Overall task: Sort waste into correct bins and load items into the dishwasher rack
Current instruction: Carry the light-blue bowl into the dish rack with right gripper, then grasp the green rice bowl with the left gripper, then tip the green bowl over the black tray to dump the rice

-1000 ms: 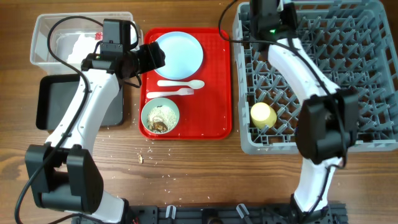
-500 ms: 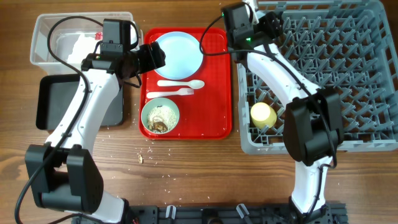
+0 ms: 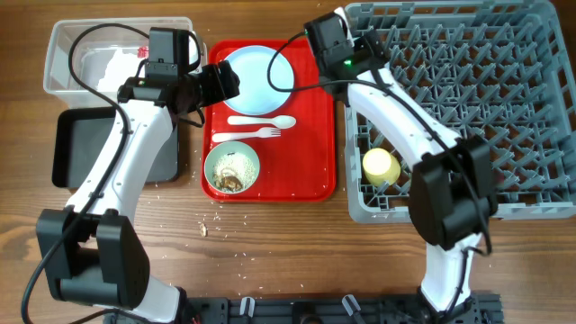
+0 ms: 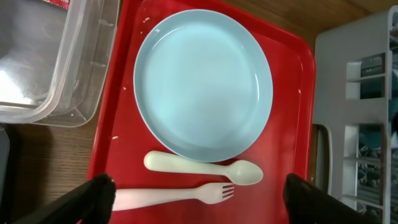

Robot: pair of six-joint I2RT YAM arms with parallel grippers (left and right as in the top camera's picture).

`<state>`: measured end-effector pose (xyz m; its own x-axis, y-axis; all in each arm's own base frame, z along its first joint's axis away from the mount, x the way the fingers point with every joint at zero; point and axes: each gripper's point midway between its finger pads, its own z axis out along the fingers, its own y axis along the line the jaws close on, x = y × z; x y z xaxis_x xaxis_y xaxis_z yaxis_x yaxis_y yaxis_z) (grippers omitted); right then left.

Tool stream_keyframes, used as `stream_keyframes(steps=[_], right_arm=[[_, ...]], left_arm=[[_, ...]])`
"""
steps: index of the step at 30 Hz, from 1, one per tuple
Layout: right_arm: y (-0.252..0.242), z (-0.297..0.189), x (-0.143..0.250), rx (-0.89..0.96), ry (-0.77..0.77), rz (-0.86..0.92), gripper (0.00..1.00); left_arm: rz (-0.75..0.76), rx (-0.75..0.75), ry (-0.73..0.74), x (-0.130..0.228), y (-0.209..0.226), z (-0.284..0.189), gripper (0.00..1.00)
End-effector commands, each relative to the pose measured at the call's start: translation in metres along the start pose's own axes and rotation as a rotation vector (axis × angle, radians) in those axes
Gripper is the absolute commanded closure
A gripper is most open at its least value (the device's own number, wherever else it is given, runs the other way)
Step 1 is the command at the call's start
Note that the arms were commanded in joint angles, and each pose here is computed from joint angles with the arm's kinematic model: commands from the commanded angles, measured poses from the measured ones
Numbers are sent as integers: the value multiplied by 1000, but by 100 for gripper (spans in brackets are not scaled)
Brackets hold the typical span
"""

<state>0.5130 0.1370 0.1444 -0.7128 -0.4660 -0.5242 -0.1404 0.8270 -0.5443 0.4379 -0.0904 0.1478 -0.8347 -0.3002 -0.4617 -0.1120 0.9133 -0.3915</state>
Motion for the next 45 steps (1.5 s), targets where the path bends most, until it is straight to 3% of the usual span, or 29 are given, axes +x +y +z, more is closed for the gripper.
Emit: stream_keyframes(steps=[1,4,6,10,14,20,23,26,30,32,36,38,45], right_arm=[[-5,-49,-36,-225,-133,194,8],[-33,-90,-51,-416,-206,368,0],[-54,-108,-49,-548,-220,432,0],[-87,-92,-28,-541,-168,491,0],[-93,-85,-10,-536,-105,494,0],[-89,-83,-5,-541,-80,490,1],[-89,-83,-4,-542,-74,490,0],[-88,-82,-3,-542,-70,489,0],[-88,-79,1,-528,-55,482,1],[-88,-79,1,-528,-57,462,1],[-88,-79,1,-527,-61,462,0],[-89,-79,0,-527,-63,463,1],[-89,-79,-2,-526,-75,459,0]], left_arm=[[91,24,-34,-8,-11,-19,18],[155,35,-29,1,-27,-49,18],[164,28,71,32,-35,-52,17],[249,-16,304,101,-50,-35,14],[317,-128,443,144,-44,-5,14],[263,-246,596,182,-19,42,34],[255,-261,603,184,-16,47,49],[256,-251,587,182,-18,50,81],[270,-275,556,178,-13,59,84],[271,-266,542,176,-14,63,96],[225,-129,536,164,-44,59,96],[172,-47,511,140,-57,40,96],[-18,72,398,67,-25,-29,96]])
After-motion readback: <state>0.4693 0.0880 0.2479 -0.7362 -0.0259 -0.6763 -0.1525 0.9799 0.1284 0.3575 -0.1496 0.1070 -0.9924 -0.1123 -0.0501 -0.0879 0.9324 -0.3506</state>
